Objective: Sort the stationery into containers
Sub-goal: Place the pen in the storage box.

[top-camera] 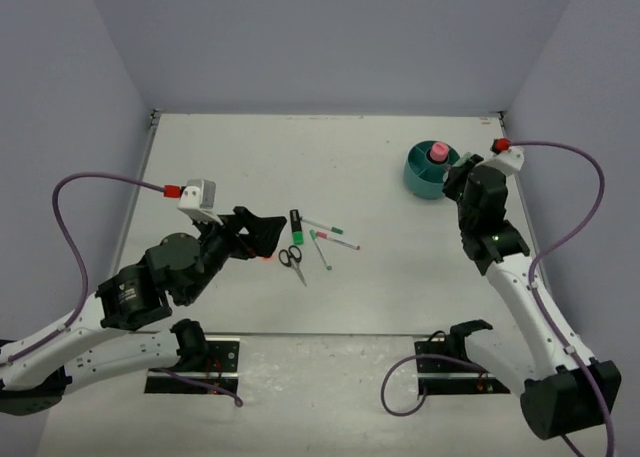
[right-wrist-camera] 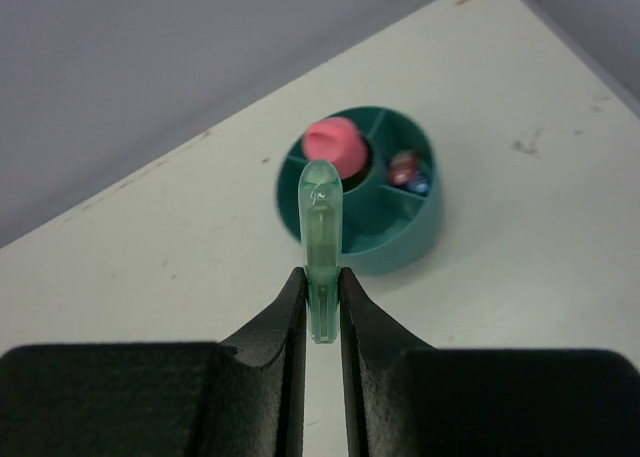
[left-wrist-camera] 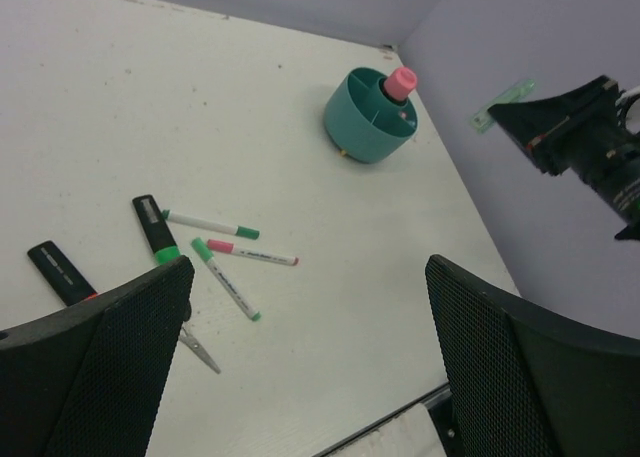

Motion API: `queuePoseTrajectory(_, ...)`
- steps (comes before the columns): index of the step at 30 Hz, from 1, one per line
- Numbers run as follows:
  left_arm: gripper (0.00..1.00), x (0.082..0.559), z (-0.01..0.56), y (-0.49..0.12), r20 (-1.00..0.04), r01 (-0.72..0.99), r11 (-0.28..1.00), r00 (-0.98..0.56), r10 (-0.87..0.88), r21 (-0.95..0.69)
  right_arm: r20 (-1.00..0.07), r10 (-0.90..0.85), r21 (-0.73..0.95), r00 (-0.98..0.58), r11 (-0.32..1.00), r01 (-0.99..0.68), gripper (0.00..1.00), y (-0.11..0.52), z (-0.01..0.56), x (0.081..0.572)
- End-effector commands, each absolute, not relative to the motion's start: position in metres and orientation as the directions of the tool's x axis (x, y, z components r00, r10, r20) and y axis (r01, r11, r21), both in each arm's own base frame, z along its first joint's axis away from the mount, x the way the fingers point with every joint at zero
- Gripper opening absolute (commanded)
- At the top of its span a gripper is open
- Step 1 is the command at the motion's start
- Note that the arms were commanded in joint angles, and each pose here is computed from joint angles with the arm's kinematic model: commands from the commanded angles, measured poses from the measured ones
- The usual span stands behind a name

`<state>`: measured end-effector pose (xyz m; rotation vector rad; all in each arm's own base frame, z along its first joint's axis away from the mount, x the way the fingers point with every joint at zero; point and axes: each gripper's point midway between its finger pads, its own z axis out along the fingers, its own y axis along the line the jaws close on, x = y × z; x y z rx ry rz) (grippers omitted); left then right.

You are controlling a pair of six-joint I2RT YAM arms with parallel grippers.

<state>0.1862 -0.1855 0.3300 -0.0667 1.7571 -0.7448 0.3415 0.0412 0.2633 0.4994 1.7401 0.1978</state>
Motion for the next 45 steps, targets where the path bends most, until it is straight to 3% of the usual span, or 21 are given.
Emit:
queuePoseTrajectory(1,1.00,0.180,0.301,-0.191,-0.882,0.362,0.837,-0.391,-0.262,-0.409,-0.897,0.430,0.352,-0.104,0.836,0.420,0.00,-0.019,0.263,0.361)
queuePoseTrajectory(14,1.00,0.148,0.290,-0.200,-0.900,0.559,0.759,-0.429,-0.080,-0.334,-0.921,0.340,0.267,-0.191,0.907,0.326,0.00,-0.062,0.234,0.472)
queuePoseTrajectory(19,1.00,0.148,0.278,-0.191,-0.913,0.561,0.770,-0.402,-0.069,-0.306,-0.921,0.294,0.250,-0.255,0.949,0.191,0.00,-0.046,0.216,0.494)
queuePoseTrajectory(30,1.00,0.138,0.274,-0.192,-0.920,0.616,0.724,-0.387,-0.068,-0.312,-0.901,0.223,0.154,-0.373,0.967,0.205,0.00,-0.055,0.165,0.510)
queuePoseTrajectory(42,1.00,0.132,0.274,-0.197,-0.919,0.650,0.689,-0.389,-0.061,-0.321,-0.889,0.239,0.161,-0.391,0.962,0.222,0.20,-0.056,0.156,0.511)
queuePoseTrajectory(45,1.00,0.132,0.275,-0.197,-0.920,0.651,0.687,-0.387,-0.065,-0.323,-0.884,0.242,0.158,-0.400,0.960,0.230,0.34,-0.057,0.152,0.511)
